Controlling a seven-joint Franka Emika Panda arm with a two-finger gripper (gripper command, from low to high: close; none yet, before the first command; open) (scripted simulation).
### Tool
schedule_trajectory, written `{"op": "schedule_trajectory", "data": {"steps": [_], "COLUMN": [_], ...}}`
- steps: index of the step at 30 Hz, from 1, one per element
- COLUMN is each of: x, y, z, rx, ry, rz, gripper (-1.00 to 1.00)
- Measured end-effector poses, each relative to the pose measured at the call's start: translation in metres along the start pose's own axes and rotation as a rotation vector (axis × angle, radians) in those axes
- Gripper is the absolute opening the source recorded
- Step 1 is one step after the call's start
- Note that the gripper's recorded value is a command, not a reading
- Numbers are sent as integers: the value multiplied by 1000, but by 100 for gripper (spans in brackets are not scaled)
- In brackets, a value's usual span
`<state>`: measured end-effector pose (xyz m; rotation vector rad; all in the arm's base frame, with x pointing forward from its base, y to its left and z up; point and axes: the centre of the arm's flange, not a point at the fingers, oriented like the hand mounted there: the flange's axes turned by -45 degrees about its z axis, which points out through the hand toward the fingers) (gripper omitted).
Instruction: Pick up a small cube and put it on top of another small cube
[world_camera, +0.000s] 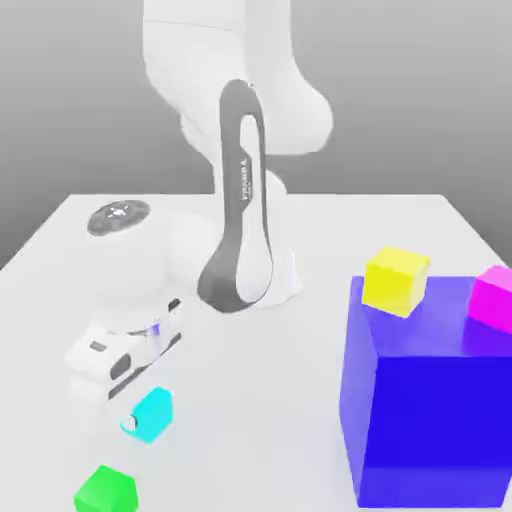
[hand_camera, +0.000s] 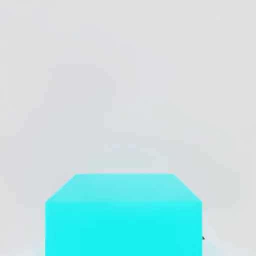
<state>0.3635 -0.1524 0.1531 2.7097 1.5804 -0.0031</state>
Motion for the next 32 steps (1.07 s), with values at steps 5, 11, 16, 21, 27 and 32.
{"op": "schedule_trajectory", "data": {"steps": [5,11,16,21,27,32], "x": [1,14,38,52,52,52], "y": [0,55,105,124,124,125], "z": [-38,-57,-80,-46,-34,-70], "rx": [5,21,14,4,5,1], "ry": [3,-4,-1,3,3,4], "rz": [9,184,327,372,373,373], "gripper": [-100,-100,-100,-100,100,100]}}
